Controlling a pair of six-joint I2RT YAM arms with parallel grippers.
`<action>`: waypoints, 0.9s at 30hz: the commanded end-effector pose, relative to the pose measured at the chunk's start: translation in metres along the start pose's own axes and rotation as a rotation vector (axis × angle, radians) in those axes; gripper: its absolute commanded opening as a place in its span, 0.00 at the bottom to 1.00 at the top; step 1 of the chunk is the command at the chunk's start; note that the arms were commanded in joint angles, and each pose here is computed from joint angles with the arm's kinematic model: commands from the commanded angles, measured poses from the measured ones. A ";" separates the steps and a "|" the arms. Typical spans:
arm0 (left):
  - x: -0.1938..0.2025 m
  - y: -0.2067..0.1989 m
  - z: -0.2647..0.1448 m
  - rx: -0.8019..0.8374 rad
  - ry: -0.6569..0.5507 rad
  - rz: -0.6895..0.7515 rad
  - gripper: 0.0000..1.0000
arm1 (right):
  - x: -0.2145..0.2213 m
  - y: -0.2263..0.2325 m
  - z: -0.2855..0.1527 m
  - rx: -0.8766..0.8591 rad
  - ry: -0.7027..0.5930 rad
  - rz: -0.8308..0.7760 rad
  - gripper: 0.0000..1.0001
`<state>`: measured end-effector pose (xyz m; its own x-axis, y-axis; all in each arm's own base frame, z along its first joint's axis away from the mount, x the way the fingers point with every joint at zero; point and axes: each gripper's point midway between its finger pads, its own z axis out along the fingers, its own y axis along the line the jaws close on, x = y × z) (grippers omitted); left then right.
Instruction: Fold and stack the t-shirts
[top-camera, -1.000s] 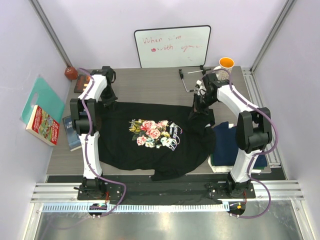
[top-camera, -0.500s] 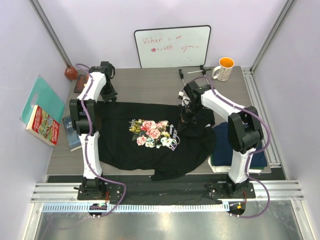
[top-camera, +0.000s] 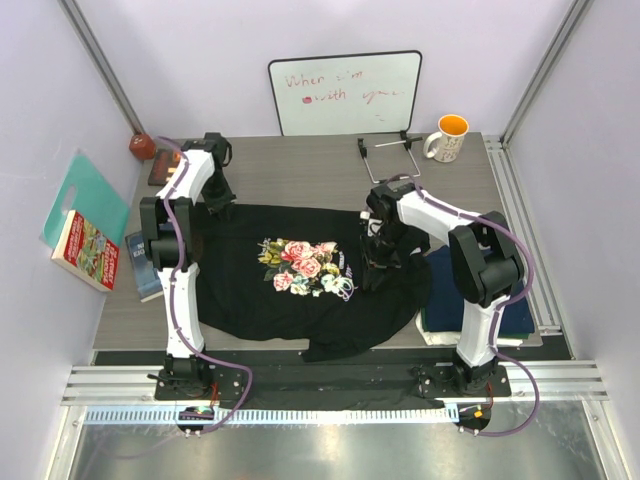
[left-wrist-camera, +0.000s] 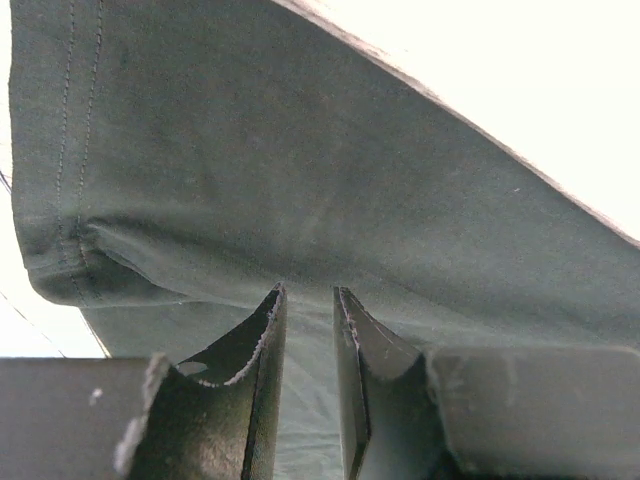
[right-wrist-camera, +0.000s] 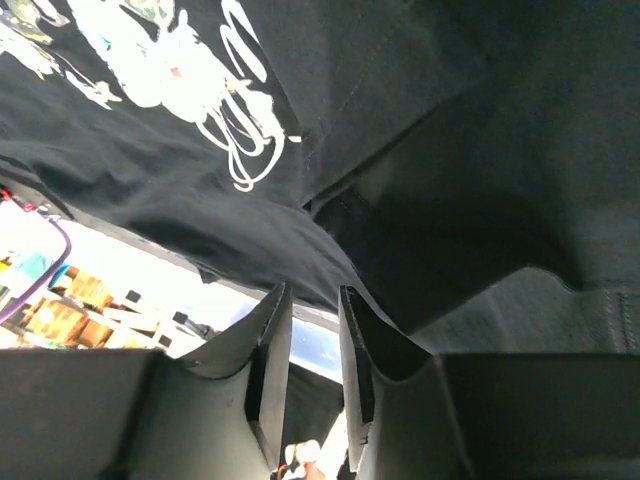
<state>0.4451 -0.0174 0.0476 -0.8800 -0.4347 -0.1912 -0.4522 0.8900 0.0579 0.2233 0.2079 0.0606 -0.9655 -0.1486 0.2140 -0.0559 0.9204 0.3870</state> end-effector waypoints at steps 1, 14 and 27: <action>-0.011 -0.005 -0.028 0.052 -0.072 -0.016 0.26 | -0.018 0.020 -0.039 -0.001 -0.144 -0.076 0.32; -0.015 -0.004 -0.039 0.051 -0.081 0.005 0.26 | -0.119 -0.035 -0.054 0.099 -0.410 0.034 0.30; -0.014 -0.001 -0.033 0.035 -0.073 0.015 0.26 | -0.121 -0.040 -0.013 0.035 -0.300 0.034 0.29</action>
<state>0.4485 -0.0172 0.0551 -0.8809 -0.4261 -0.2060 -0.4445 0.8943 0.0510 0.3477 0.1745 0.0208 -0.9994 0.0200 -0.0287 0.0104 0.9537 0.3006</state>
